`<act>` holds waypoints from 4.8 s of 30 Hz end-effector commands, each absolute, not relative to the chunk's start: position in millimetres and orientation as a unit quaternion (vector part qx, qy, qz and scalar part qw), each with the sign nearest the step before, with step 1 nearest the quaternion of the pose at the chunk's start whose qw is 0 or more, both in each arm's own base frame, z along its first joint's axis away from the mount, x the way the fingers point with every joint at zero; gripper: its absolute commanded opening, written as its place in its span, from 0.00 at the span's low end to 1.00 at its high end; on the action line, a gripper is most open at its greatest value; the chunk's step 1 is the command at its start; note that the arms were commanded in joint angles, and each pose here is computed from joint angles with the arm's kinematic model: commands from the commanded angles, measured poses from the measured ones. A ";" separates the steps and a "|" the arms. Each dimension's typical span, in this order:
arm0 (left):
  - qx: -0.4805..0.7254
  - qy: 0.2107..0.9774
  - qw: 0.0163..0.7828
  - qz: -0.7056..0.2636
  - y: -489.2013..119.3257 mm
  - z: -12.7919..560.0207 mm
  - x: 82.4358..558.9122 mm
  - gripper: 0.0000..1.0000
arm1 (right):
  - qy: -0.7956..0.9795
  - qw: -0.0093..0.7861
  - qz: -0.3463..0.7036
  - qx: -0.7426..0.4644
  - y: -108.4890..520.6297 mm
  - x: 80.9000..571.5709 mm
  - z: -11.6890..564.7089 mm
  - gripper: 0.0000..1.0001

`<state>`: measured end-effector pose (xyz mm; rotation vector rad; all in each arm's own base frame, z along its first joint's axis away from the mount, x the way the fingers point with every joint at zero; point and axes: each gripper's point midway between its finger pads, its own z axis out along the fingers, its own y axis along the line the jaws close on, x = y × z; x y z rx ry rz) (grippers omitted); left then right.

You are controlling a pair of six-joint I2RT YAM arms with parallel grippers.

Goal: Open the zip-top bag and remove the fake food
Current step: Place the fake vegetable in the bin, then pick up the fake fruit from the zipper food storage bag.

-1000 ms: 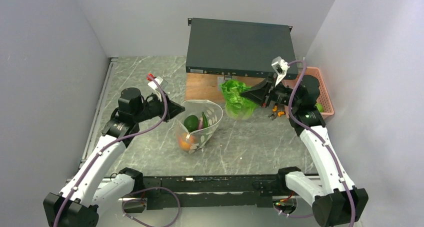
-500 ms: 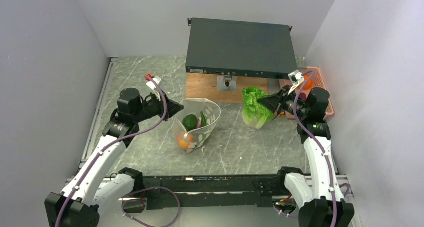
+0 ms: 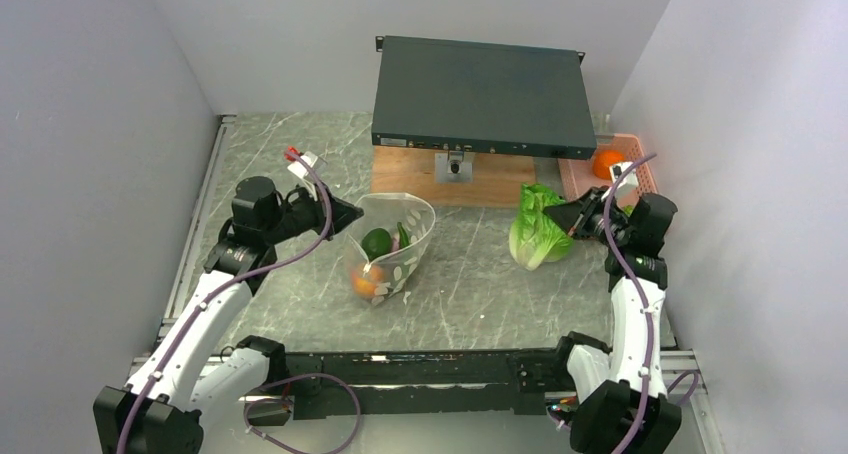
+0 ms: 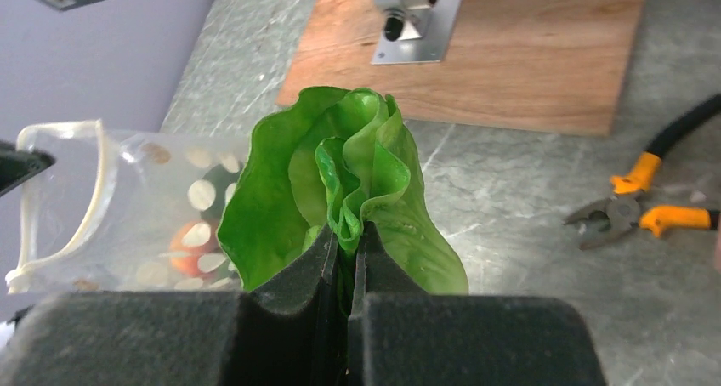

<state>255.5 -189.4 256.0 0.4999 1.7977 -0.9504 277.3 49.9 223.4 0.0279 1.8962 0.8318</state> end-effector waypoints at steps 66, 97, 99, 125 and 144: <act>0.213 0.727 0.519 -0.396 -178.6 260.1 258.9 0.00 | 0.792 0.570 0.080 0.205 -151.9 465.8 213.7 0.04; 0.207 0.726 0.519 -0.401 -178.0 258.7 253.2 0.00 | 0.805 0.581 0.044 0.109 -134.6 445.2 228.2 0.84; 0.208 0.727 0.518 -0.400 -177.9 258.1 252.9 0.00 | 0.811 0.574 0.047 0.104 -130.3 430.9 225.4 0.84; 0.248 0.690 0.502 -0.458 -194.5 268.9 238.8 0.00 | 0.710 0.423 0.304 -0.474 95.0 234.4 208.3 0.88; 0.239 0.691 0.475 -0.489 -209.4 262.9 232.8 0.00 | 0.519 0.445 0.349 -0.641 226.5 211.6 284.1 0.83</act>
